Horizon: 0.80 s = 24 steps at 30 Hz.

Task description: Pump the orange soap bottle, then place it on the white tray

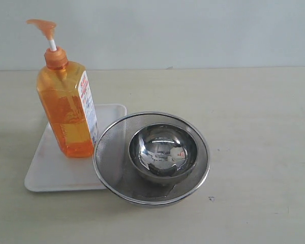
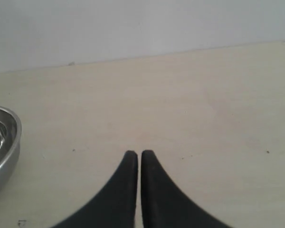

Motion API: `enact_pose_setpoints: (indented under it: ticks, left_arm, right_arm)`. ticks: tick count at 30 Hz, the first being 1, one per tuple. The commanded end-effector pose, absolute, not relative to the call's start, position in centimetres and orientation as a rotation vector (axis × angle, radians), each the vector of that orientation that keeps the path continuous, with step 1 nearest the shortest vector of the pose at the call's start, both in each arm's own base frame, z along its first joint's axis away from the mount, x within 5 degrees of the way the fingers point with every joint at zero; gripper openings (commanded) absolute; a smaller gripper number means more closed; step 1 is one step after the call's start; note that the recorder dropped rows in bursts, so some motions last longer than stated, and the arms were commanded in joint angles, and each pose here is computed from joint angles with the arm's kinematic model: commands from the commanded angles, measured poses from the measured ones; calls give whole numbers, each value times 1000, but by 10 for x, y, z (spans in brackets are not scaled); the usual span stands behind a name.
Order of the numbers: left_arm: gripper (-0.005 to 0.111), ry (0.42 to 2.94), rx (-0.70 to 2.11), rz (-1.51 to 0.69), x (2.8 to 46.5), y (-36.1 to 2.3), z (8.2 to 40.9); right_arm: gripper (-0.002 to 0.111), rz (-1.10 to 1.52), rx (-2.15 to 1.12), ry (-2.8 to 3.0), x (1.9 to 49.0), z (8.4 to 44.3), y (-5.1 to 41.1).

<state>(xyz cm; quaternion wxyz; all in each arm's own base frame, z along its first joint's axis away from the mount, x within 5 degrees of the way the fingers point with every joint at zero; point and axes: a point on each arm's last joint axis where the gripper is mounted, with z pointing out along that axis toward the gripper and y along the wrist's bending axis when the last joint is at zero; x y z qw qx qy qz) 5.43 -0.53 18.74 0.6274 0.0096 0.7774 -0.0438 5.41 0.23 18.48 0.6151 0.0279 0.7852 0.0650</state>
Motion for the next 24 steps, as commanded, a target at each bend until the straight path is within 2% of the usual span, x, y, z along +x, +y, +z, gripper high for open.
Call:
enact_pose_setpoints:
  ticks: [1,24]
  left_arm:
    - [5,1780,11,-107,54,-5,187]
    - [5,1780,11,-107,54,-5,187]
  right_arm:
    - [0,102,27,1831,53,182,1]
    - [0,61,-25,1837,53,181,1]
